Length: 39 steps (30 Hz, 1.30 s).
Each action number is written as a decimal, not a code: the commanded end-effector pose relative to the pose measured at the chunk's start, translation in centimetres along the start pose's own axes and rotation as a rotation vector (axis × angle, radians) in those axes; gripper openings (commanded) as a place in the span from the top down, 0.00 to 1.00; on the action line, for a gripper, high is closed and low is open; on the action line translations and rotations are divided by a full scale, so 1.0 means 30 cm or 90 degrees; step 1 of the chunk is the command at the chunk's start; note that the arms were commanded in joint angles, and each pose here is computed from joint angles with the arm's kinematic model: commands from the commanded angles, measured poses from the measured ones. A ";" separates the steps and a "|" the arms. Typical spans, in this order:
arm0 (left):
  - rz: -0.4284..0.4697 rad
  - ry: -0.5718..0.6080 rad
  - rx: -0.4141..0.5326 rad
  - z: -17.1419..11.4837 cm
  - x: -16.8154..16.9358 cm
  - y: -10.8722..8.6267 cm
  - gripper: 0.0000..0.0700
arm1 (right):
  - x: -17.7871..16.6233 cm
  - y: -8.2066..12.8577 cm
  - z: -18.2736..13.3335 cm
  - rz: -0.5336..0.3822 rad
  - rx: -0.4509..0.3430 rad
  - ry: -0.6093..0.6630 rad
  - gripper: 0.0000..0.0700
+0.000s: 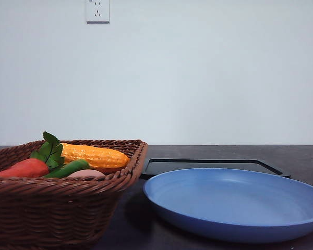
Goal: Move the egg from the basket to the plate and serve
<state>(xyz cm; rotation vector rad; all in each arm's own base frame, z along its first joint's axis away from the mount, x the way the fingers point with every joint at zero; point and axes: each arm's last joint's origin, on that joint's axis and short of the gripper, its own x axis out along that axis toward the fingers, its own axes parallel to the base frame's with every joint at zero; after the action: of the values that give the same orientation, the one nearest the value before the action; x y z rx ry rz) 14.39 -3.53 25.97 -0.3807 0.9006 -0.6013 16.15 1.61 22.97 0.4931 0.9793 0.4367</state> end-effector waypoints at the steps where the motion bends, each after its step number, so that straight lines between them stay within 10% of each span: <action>1: -0.013 0.002 0.017 0.016 0.009 -0.011 0.87 | 0.010 0.005 0.014 -0.005 -0.015 0.008 0.75; 6: -0.032 -0.001 0.004 0.037 0.040 -0.022 0.55 | 0.075 -0.002 0.013 -0.048 -0.017 0.061 0.67; 24: -0.050 -0.020 0.019 0.051 0.049 -0.037 0.54 | 0.301 -0.055 0.009 -0.030 0.004 0.174 0.67; 39: -0.058 -0.017 0.026 0.050 0.053 -0.044 0.52 | 0.328 -0.059 0.005 -0.032 0.016 0.188 1.00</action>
<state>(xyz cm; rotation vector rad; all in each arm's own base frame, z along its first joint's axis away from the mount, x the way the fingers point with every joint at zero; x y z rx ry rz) 15.71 -5.29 26.17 -0.3959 0.8631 -0.6801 21.30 5.54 15.51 0.4260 1.2686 0.4612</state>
